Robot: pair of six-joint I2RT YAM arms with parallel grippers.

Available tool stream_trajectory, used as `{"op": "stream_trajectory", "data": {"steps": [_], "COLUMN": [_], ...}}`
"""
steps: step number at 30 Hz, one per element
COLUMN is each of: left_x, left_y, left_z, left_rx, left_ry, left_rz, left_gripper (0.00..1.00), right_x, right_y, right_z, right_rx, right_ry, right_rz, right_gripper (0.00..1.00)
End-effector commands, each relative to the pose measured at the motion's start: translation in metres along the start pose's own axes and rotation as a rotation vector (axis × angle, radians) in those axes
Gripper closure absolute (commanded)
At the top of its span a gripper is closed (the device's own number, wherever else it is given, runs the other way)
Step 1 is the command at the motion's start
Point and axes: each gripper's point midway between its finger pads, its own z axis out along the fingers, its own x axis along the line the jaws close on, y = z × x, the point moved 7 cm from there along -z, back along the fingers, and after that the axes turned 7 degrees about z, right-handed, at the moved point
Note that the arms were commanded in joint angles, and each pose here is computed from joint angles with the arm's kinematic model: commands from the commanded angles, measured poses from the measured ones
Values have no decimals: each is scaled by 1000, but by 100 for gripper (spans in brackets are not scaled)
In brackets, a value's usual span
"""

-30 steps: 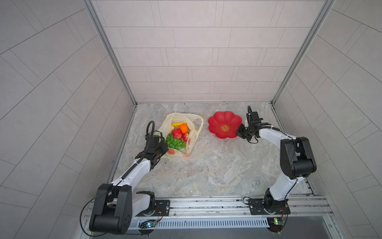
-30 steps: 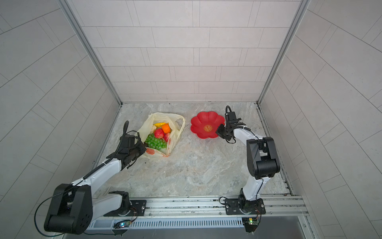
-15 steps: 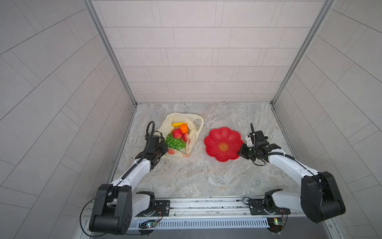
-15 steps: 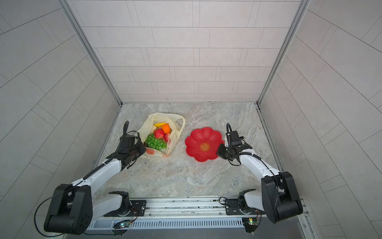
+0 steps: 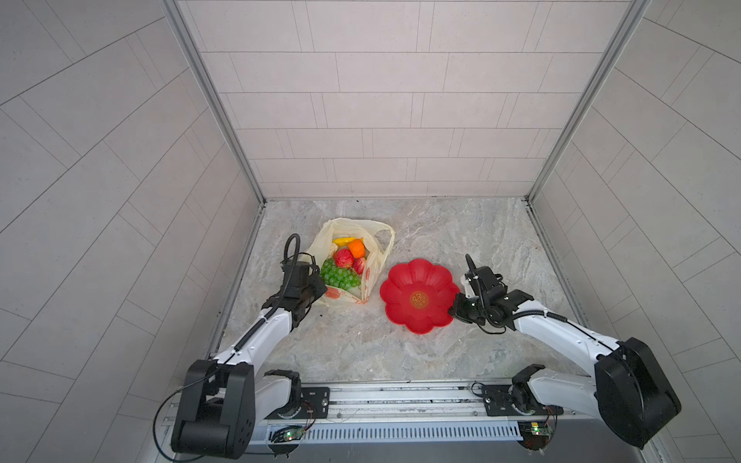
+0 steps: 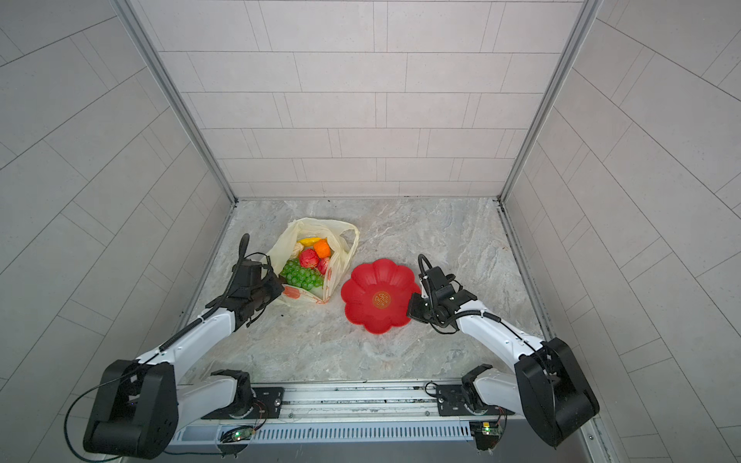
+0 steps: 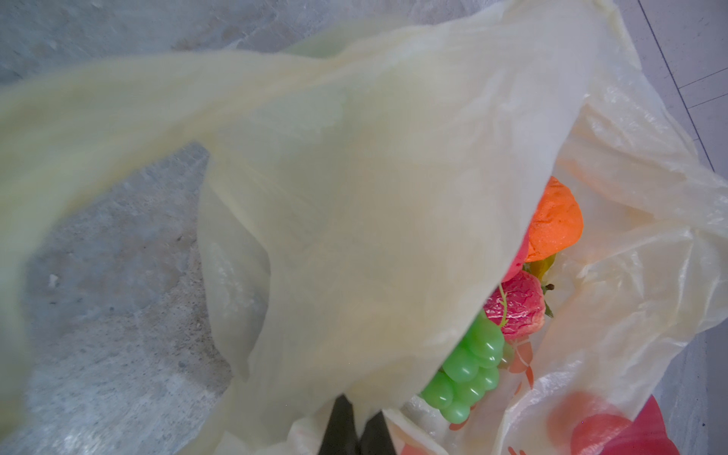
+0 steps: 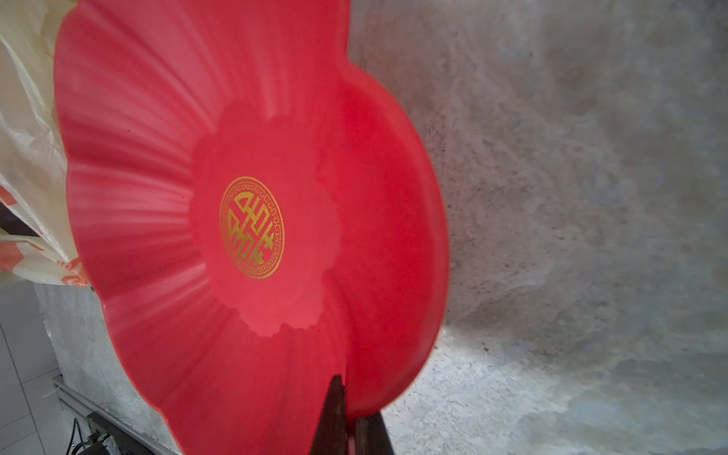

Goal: Take fruits out of the plastic bag
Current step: Move the plate to the center of the table.

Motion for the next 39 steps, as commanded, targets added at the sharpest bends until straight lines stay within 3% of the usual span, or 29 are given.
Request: {"op": "stream_trajectory", "data": {"steps": [1,4,9,14,20,24,31,39], "left_x": [-2,-3,-3,-2,0,5,8,7], "left_y": [-2,-2,-3,-7,-24,-32,-39,-39], "left_z": [-2,-3,-5,-5,-10,-19,-23,-25], "left_rx": [-8,-11,-12,-2,59,86,88,49], "left_ry": [-4,-7,-5,1,17,23,7,9], "left_rz": [21,24,28,26,10,32,111,148], "left_gripper": [96,96,96,96,96,96,96,96], "right_x": [-5,-7,-6,0,34,78,168,259], "right_y": [-1,1,3,10,19,19,12,0], "right_z": [0,-5,-11,-32,-76,-86,-57,2], "right_rx": [-23,-47,-67,-129,-265,-314,-264,-161], "right_ry": [-49,-71,-87,-113,-95,-43,13,-3], "right_rz": [13,0,-15,-48,-199,-313,-534,-729], "right_gripper": [100,96,66,47,44,45,50,55]}}
